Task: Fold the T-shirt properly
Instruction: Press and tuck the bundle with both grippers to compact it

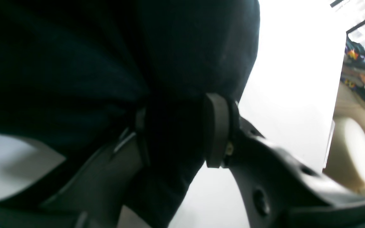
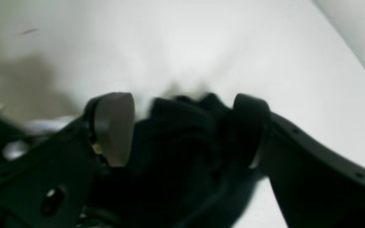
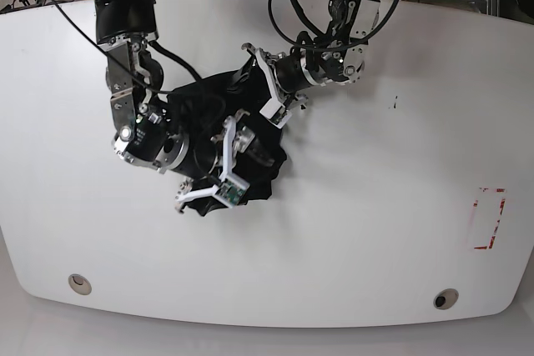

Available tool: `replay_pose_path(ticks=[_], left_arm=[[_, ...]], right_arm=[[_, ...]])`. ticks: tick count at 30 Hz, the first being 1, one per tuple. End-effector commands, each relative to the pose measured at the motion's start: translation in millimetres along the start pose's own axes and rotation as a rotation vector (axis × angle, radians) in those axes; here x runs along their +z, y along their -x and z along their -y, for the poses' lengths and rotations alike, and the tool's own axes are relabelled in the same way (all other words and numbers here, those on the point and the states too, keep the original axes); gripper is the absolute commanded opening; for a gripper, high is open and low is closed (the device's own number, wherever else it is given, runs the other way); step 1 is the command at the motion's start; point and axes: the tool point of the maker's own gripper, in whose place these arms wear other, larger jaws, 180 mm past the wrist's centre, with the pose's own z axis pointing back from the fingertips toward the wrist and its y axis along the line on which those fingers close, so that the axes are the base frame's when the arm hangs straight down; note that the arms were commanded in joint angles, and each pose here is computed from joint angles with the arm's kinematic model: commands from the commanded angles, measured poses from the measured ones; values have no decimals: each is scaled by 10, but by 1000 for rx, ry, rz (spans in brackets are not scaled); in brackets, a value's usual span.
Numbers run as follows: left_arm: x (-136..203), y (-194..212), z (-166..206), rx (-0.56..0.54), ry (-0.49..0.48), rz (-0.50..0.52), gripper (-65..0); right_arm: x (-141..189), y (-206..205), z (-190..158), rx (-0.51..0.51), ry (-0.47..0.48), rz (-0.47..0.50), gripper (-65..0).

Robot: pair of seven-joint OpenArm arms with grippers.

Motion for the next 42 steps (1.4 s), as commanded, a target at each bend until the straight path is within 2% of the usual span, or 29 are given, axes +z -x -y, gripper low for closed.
replay_pose_path(ticks=[1,5,7,15,17,19,25,30,36,42], left_arm=[[89,635,-211,-24,-115,-278,-428],[89,635,-211,-24,-115,-278,-428],[89,635,-211,-24,-115,-278,-428],[89,635,-211,-24,-115,-278,-428],[89,635,-211,-24,-115,-278,-428],[89,635,-211,-24,-115,-278,-428],[88,634,-210,-23,-114,-277,-428],[89,629,-210,-24,-114,-276,-428],[84,626,-204,-23,-113,-275,-428],[48,642,-123,-44,-91,-286,-428]], right_arm=[[48,5,16,32,8,-7,-192],[7,121,-48,26,-18,-38,-197],[-11,205,-72,10,-27,-55,-222],[-67,363,-64,-32,-40,-79,-400],[-75,411,-58,-40,-43,-85,-425],[-84,441,-61,-43,-46,-91,-422],[-119,517,-70,-62,-55,-108,-350],[-188,623,-65,-104,-68,-111,-358],[-311,736,-132,-145,-104,-109,-407],[-418,563,-63,-158,-109,-61,-414]])
